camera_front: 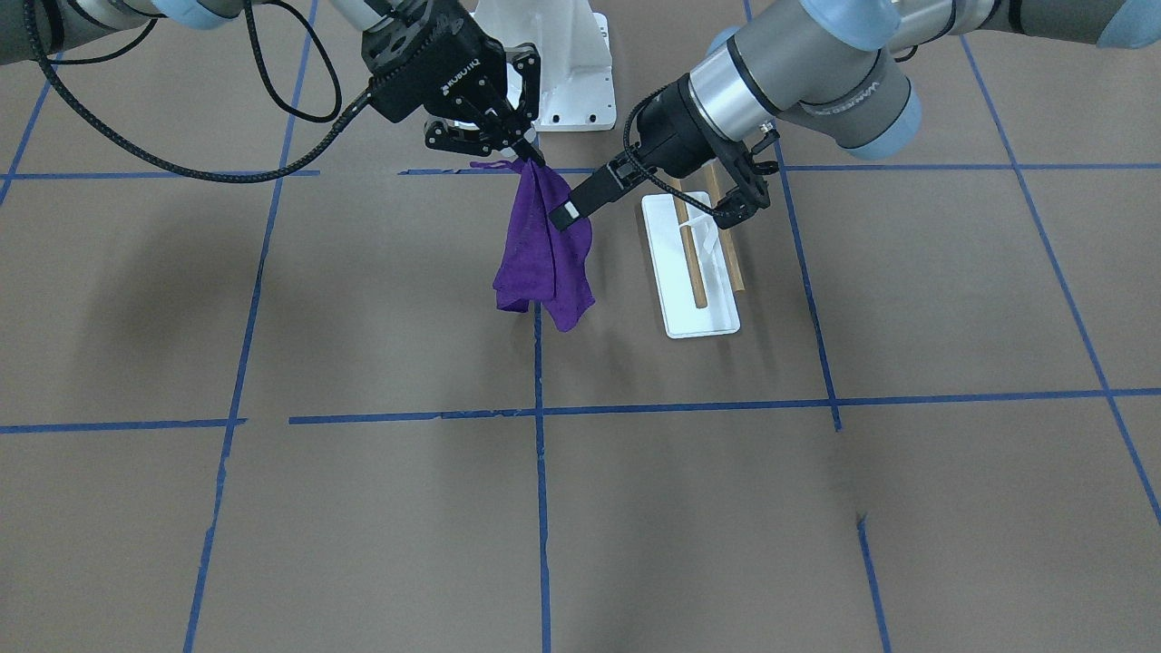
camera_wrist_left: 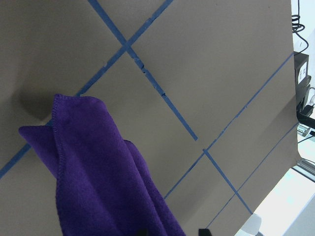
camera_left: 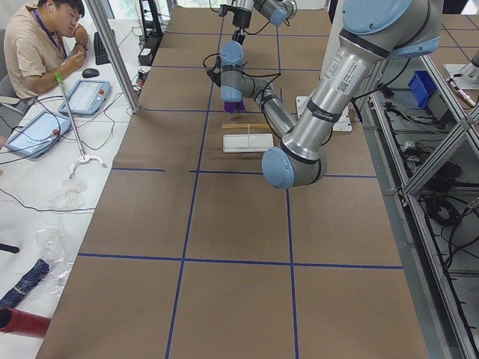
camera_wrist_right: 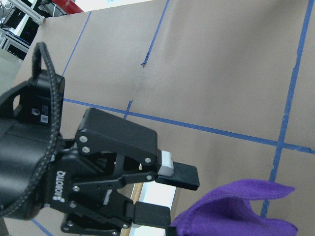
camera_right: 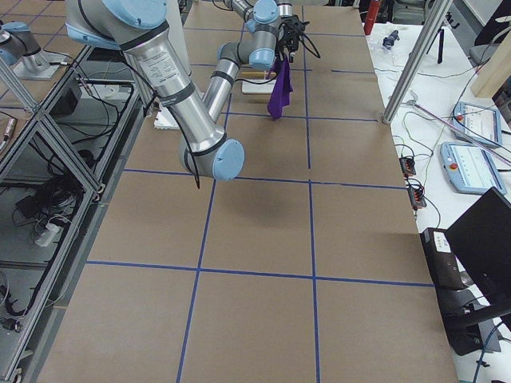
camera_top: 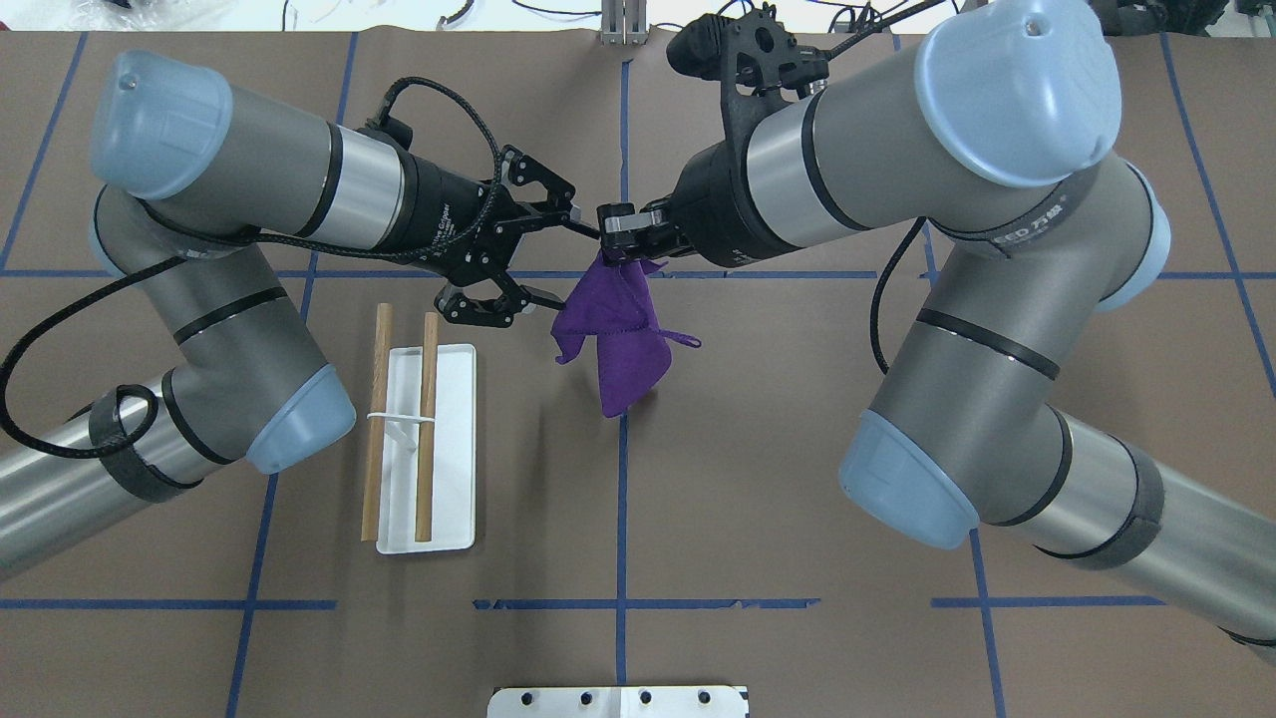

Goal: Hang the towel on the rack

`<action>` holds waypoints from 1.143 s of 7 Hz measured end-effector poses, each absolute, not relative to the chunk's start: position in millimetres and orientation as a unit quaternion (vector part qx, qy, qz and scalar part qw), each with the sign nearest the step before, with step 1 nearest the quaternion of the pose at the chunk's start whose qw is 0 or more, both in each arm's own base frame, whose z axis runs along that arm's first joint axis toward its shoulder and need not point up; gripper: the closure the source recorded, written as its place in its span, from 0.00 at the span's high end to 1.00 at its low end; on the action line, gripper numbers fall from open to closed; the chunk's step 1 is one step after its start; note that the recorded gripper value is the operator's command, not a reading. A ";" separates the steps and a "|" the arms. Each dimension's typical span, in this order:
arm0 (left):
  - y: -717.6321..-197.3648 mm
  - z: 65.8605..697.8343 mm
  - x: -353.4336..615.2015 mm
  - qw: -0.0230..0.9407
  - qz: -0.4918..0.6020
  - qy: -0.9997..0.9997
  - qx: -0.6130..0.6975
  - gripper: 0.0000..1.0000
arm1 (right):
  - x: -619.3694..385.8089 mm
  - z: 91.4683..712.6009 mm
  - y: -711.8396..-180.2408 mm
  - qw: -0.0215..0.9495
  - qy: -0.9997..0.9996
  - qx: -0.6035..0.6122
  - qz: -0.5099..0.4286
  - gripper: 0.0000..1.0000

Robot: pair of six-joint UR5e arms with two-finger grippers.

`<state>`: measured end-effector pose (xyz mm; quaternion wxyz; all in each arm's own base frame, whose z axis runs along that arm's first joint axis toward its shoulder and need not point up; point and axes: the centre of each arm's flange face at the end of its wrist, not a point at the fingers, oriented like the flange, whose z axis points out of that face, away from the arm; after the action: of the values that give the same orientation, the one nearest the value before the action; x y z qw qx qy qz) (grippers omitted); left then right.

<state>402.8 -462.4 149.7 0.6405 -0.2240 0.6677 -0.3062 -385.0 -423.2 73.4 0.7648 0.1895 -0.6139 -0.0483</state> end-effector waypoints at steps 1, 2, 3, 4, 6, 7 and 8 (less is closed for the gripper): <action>-462.1 148.0 401.3 0.640 -0.310 0.665 -0.226 0.78 | -384.8 74.0 -426.8 0.767 -0.611 0.193 -0.038 0.00; -461.6 145.3 400.7 0.638 -0.317 0.662 -0.232 0.78 | -384.8 73.5 -428.5 0.767 -0.612 0.192 -0.027 0.00; -461.2 142.0 401.2 0.634 -0.327 0.657 -0.242 0.78 | -384.4 71.7 -428.9 0.766 -0.615 0.187 -0.015 0.00; -461.1 138.5 401.9 0.630 -0.334 0.655 -0.250 0.78 | -383.7 69.6 -428.2 0.764 -0.620 0.182 -0.006 0.00; -462.1 134.6 403.4 0.624 -0.341 0.655 -0.254 0.18 | -380.6 65.5 -424.9 0.759 -0.627 0.176 0.002 0.00; -462.0 134.0 404.5 0.623 -0.343 0.655 -0.256 0.00 | -379.3 64.1 -423.5 0.757 -0.629 0.174 0.004 0.00; -461.2 133.5 405.7 0.621 -0.345 0.654 -0.258 0.00 | -379.1 63.6 -422.7 0.757 -0.630 0.173 0.006 0.00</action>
<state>405.7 -461.2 133.5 0.6212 -0.2584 0.6544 -0.3450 -379.1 -422.7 63.6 0.7569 0.1730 -0.6302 0.0058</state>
